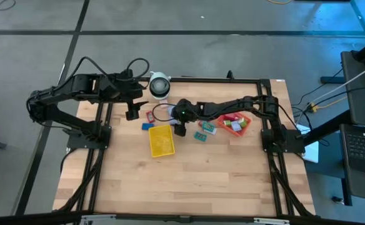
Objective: Pick & Place Office items
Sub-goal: Put the bottom blue charger adapter into the orange basket
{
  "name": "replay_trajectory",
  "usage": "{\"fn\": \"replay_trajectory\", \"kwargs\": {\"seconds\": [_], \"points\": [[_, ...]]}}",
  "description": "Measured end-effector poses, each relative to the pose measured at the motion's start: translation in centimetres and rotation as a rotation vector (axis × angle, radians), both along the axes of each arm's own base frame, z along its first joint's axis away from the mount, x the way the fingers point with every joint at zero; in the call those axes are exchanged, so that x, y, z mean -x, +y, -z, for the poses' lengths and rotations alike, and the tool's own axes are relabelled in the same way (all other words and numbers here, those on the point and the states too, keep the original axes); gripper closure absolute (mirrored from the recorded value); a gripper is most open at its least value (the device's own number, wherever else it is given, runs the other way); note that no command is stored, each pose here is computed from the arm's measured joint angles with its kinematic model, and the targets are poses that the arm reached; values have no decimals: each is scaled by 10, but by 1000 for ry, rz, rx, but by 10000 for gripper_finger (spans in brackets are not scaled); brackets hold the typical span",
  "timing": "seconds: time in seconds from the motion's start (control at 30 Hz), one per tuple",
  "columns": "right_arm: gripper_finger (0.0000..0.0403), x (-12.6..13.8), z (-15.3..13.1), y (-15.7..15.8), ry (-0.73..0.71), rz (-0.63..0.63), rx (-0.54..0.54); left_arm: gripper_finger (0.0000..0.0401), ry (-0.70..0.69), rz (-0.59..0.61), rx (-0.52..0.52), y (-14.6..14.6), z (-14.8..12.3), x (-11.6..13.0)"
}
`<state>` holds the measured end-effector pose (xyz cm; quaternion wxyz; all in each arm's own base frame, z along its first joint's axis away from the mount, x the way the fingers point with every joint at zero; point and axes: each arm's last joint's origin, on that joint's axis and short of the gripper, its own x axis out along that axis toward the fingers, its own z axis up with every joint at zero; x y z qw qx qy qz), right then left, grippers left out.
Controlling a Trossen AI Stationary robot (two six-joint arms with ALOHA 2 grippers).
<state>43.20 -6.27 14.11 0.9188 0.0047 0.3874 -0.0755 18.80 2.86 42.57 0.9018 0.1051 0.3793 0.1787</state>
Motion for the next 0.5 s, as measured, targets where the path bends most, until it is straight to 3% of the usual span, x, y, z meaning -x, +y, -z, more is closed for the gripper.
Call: {"fn": "replay_trajectory", "kwargs": {"seconds": [0.27,0.5], "points": [[80,6,11,-8,40,16,-1,150,0,1,0,0,0,0],[80,5,27,-16,44,64,-75,150,-2,14,11,-1,0,0]]}}
